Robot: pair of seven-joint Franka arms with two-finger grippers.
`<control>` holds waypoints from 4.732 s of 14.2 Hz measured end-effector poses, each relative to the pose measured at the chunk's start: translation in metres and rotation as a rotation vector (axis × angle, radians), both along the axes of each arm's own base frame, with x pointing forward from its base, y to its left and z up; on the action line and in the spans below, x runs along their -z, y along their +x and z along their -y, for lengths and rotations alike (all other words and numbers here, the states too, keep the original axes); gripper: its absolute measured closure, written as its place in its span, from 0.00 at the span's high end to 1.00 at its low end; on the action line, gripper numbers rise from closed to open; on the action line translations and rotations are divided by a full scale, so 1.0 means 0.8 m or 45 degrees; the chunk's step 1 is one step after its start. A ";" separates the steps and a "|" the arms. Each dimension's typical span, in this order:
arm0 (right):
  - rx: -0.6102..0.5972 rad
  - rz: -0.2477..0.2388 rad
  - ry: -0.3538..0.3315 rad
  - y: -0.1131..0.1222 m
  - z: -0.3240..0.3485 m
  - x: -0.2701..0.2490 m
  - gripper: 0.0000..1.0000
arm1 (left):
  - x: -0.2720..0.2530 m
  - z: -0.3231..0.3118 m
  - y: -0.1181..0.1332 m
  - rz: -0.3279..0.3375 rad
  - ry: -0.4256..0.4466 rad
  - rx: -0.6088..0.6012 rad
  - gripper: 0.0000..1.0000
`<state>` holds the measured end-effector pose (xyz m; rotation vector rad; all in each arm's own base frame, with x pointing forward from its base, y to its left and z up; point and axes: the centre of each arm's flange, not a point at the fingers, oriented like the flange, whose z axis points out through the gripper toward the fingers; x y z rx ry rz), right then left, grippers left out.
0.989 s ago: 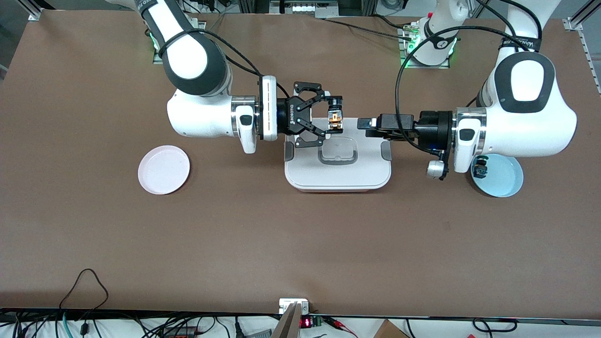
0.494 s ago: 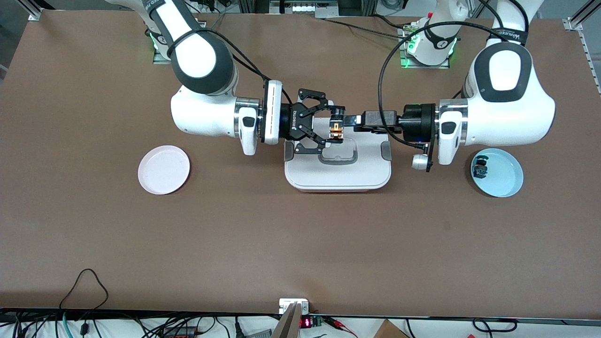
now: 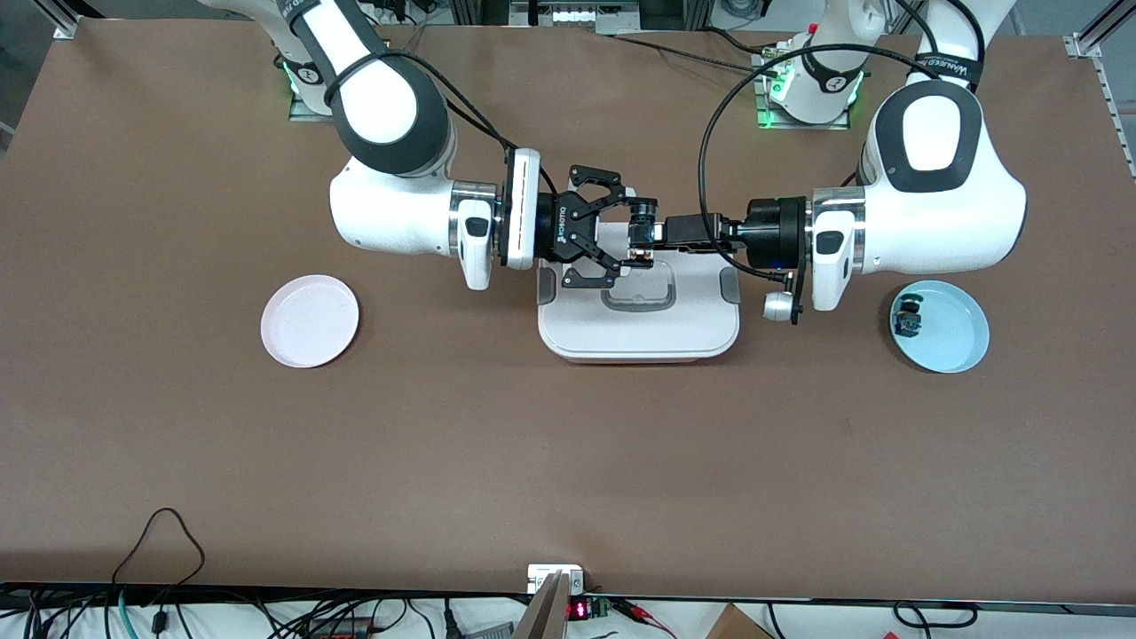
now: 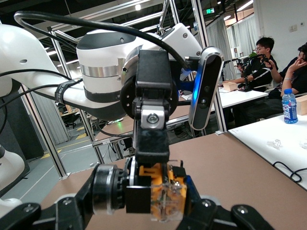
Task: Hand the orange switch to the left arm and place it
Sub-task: 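Carry the switch over the box while the left gripper grasps it, then open the right gripper while the left gripper pulls the switch away, then carry the switch to the blue dish while the right gripper retracts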
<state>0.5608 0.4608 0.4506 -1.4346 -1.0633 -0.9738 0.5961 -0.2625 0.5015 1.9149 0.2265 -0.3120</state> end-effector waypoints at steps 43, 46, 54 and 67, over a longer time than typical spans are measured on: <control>0.018 -0.159 -0.203 0.074 0.273 0.025 1.00 | 0.054 -0.223 0.013 0.505 1.070 1.091 0.40; 0.067 -0.367 -0.328 0.074 0.302 0.008 1.00 | 0.092 -0.293 0.023 0.515 1.110 1.317 0.40; 0.341 -1.096 -0.726 0.061 0.335 0.006 1.00 | 0.207 -0.453 0.067 0.760 1.134 1.840 0.40; 0.957 -1.331 -1.808 0.035 0.429 0.004 1.00 | 0.384 -0.512 0.005 0.959 0.878 2.177 0.40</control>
